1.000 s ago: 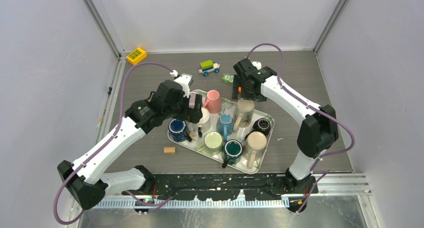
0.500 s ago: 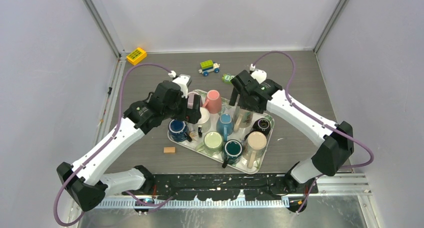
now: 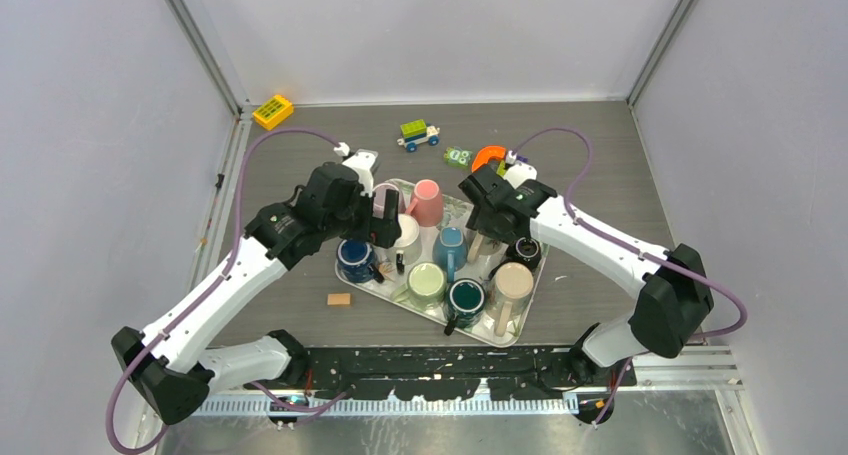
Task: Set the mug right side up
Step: Turn over the cup on the tray.
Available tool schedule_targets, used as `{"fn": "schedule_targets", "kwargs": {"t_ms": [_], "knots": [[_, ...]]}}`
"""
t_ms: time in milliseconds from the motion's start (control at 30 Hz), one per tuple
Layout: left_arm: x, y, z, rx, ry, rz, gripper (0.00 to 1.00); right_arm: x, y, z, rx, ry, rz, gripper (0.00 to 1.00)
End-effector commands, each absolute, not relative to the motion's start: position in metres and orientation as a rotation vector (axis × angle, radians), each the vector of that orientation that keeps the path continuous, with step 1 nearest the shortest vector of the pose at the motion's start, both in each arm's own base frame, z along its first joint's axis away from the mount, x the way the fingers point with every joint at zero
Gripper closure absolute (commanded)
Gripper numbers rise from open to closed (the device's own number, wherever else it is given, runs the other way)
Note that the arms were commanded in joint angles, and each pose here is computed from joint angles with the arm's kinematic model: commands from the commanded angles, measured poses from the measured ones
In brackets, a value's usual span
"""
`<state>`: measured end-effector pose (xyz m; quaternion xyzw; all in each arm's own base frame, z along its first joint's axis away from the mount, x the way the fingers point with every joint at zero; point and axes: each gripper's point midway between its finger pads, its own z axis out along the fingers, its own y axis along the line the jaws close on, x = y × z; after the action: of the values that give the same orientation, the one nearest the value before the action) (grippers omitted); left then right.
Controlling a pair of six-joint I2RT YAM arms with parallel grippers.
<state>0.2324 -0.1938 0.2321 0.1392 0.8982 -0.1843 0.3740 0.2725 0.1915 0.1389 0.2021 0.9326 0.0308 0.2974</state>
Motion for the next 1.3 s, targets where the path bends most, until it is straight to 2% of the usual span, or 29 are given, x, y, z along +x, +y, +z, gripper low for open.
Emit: {"fn": "schedule_targets", "kwargs": {"t_ms": [0,333,467,567,700,833,1000,1067,1267], "knots": [[0.233,-0.197,0.234,0.341,2.295,-0.504,0.00,0.283,0.197,0.140,0.593,2.393,0.144,0.44],[0.236,-0.199,0.228,0.342,2.316,-0.494,0.00,0.283,0.201,0.108,0.544,2.400,0.117,0.45],[0.236,-0.199,0.225,0.335,2.328,-0.493,0.00,0.286,0.200,0.098,0.441,2.401,0.082,0.54],[0.237,-0.199,0.222,0.320,2.340,-0.488,0.00,0.285,0.198,0.093,0.380,2.407,0.059,0.65],[0.239,-0.193,0.218,0.281,2.357,-0.458,0.00,0.282,0.196,0.094,0.328,2.406,0.066,0.69],[0.242,-0.189,0.215,0.240,2.380,-0.445,0.00,0.278,0.191,0.096,0.283,2.403,0.062,0.66],[0.245,-0.184,0.210,0.164,2.414,-0.471,0.00,0.277,0.191,0.093,0.272,2.421,0.045,0.49],[0.247,-0.181,0.209,0.132,2.416,-0.487,0.00,0.278,0.191,0.093,0.287,2.425,0.034,0.46],[0.244,-0.180,0.210,0.125,2.410,-0.549,0.00,0.281,0.192,0.087,0.318,2.455,0.009,0.47]]}}
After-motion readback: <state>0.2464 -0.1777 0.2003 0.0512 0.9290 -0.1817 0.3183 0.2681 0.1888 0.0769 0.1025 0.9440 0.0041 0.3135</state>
